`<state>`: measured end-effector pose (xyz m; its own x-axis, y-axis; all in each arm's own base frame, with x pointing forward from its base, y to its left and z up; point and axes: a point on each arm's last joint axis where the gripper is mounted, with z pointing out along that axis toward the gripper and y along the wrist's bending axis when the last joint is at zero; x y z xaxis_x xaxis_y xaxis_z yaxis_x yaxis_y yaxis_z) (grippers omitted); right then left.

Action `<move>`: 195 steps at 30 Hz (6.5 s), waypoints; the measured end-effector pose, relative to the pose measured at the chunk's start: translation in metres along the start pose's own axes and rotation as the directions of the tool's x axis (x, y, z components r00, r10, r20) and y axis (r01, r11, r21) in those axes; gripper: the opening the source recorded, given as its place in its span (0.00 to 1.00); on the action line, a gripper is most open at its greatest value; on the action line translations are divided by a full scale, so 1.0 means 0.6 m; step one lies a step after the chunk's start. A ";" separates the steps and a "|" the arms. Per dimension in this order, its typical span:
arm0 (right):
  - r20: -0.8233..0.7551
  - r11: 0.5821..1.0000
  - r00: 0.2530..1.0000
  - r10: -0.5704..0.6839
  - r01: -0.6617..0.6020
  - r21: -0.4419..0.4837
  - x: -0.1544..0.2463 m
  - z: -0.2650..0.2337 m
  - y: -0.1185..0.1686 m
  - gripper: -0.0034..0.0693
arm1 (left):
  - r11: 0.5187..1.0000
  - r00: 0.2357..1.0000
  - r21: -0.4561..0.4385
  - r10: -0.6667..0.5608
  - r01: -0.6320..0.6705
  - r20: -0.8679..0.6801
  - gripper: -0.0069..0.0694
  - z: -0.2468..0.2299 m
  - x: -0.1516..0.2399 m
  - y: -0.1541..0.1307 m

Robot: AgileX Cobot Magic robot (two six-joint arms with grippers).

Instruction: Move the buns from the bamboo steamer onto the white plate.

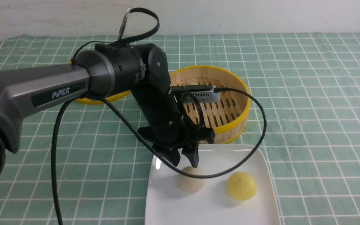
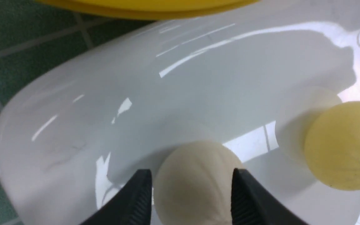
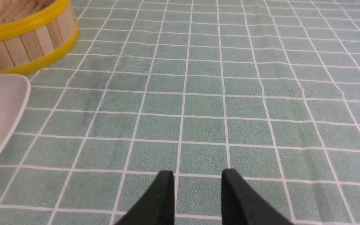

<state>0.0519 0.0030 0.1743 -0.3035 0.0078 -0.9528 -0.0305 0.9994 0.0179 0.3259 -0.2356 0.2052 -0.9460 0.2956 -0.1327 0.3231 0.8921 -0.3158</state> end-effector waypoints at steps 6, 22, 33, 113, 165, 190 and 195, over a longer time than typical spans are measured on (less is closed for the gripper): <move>0.000 1.000 1.000 0.000 0.000 0.000 0.000 0.000 0.000 0.38 | 0.999 0.996 -0.017 0.045 -0.044 0.075 0.56 -0.026 -0.024 -0.009; 0.000 1.000 1.000 0.000 0.000 0.000 0.000 0.000 0.000 0.38 | 0.947 0.877 -0.266 0.278 -0.182 0.393 0.09 -0.117 -0.121 -0.019; 0.000 1.000 1.000 0.000 0.000 0.000 0.000 0.000 0.000 0.38 | 0.960 0.875 -0.229 0.247 -0.162 0.416 0.09 -0.146 -0.161 -0.033; 0.000 1.000 1.000 0.000 0.000 0.000 0.000 0.000 0.000 0.38 | 0.994 0.999 0.108 -0.005 0.010 -0.047 0.14 -0.172 0.123 0.037; 0.000 1.000 1.000 0.000 0.000 0.000 0.000 0.000 0.000 0.38 | 0.963 0.963 0.042 0.262 -0.265 0.054 0.70 -0.046 0.156 -0.055; 0.000 1.000 1.000 0.000 0.000 0.000 0.000 0.000 0.000 0.38 | 0.888 0.835 -0.236 0.454 -0.395 0.310 0.09 -0.332 0.131 -0.099; 0.000 1.000 1.000 0.000 0.000 0.000 0.000 0.000 0.000 0.38 | 0.899 0.826 -0.292 0.421 -0.326 0.375 0.09 -0.399 0.194 -0.075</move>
<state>0.0519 0.0030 0.1743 -0.3035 0.0078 -0.9528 -0.0305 0.9994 0.0179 0.1953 -0.1598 0.4290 -0.6360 0.4919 -0.5946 0.5918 0.8054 0.0333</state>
